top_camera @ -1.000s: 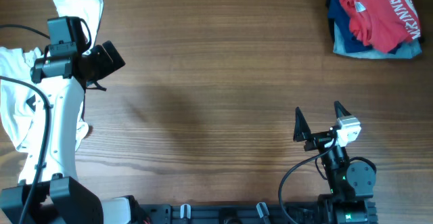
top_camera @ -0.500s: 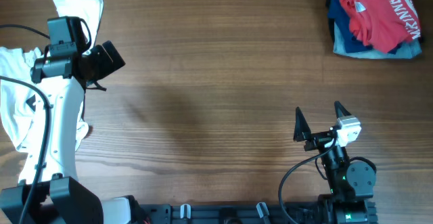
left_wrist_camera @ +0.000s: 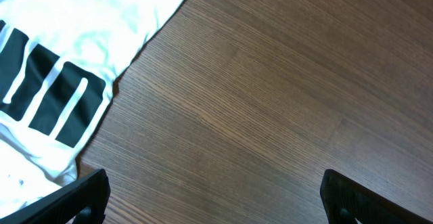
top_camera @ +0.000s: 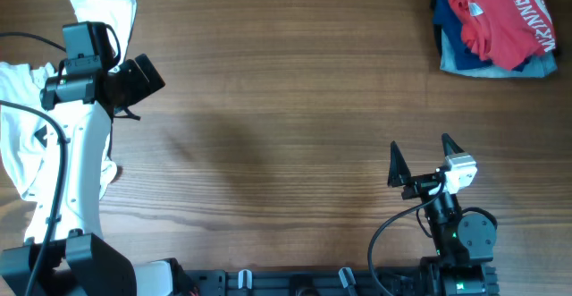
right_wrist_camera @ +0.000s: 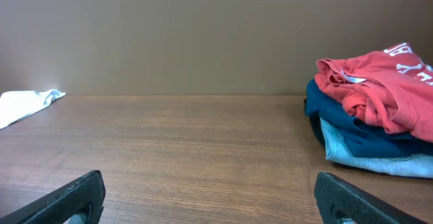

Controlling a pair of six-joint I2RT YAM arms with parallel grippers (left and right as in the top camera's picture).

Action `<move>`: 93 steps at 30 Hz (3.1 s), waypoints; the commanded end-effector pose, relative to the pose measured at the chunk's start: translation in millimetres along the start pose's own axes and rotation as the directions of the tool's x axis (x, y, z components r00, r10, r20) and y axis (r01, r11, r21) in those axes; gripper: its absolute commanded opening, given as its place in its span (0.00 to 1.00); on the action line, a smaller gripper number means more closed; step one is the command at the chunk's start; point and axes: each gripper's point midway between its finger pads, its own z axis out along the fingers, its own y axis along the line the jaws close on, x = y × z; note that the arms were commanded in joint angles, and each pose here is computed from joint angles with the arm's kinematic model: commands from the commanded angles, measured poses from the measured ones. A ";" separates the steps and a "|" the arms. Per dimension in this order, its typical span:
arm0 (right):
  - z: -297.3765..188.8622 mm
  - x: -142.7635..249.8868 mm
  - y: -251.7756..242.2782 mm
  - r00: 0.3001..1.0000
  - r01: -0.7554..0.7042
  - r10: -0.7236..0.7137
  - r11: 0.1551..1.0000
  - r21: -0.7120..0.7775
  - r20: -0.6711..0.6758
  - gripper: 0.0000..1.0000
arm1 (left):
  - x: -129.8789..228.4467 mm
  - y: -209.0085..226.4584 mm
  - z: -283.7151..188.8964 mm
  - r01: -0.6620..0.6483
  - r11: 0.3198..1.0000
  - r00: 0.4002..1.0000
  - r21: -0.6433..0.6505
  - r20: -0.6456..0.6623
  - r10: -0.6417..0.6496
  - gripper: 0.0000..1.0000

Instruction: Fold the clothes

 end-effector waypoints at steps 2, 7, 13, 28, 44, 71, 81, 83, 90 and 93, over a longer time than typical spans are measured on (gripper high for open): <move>-0.6 -2.2 -1.3 1.000 0.019 -0.019 1.000 0.010 0.012 1.00 | -2.0 3.7 -4.3 0.005 1.000 1.000 -0.012 0.019 -0.005 1.00; -0.6 -2.2 -1.3 1.000 0.019 -0.019 1.000 0.010 0.012 1.00 | -13.2 2.3 -32.1 0.009 1.000 0.994 0.013 0.105 -0.010 1.00; -0.6 -2.2 -1.3 1.000 0.019 -0.019 1.000 0.010 0.012 1.00 | -37.7 -13.1 -74.5 -0.033 0.992 0.943 0.121 0.333 -0.009 1.00; -0.6 -2.2 -1.3 1.000 0.019 -0.019 1.000 0.010 0.012 1.00 | 40.9 -5.6 -91.3 -0.226 0.917 0.728 0.328 0.683 -0.065 1.00; -0.6 -2.2 -1.3 1.000 0.019 -0.019 1.000 0.010 0.012 1.00 | 91.8 11.4 -82.3 -0.314 0.884 0.565 0.346 0.816 -0.119 1.00; -0.6 -2.2 -1.3 1.000 0.019 -0.019 1.000 0.010 0.012 1.00 | 115.7 27.4 -60.9 -0.271 0.909 0.615 0.316 0.784 -0.090 1.00; -0.6 -2.2 -1.3 1.000 0.019 -0.019 1.000 0.010 0.012 0.99 | 116.0 27.4 -60.0 -0.270 0.910 0.618 0.316 0.781 -0.088 1.00; -0.6 -2.2 -1.3 1.000 0.019 -0.019 1.000 0.010 0.012 1.00 | 116.0 27.4 -60.0 -0.270 0.910 0.618 0.316 0.781 -0.088 1.00; -0.6 -2.2 -1.3 1.000 0.019 -0.019 1.000 0.010 0.012 0.99 | 116.0 27.4 -60.0 -0.270 0.910 0.618 0.316 0.781 -0.088 1.00; -0.6 -2.2 -1.3 1.000 0.019 -0.019 1.000 0.010 0.012 1.00 | 116.0 27.4 -60.0 -0.270 0.910 0.618 0.316 0.781 -0.088 1.00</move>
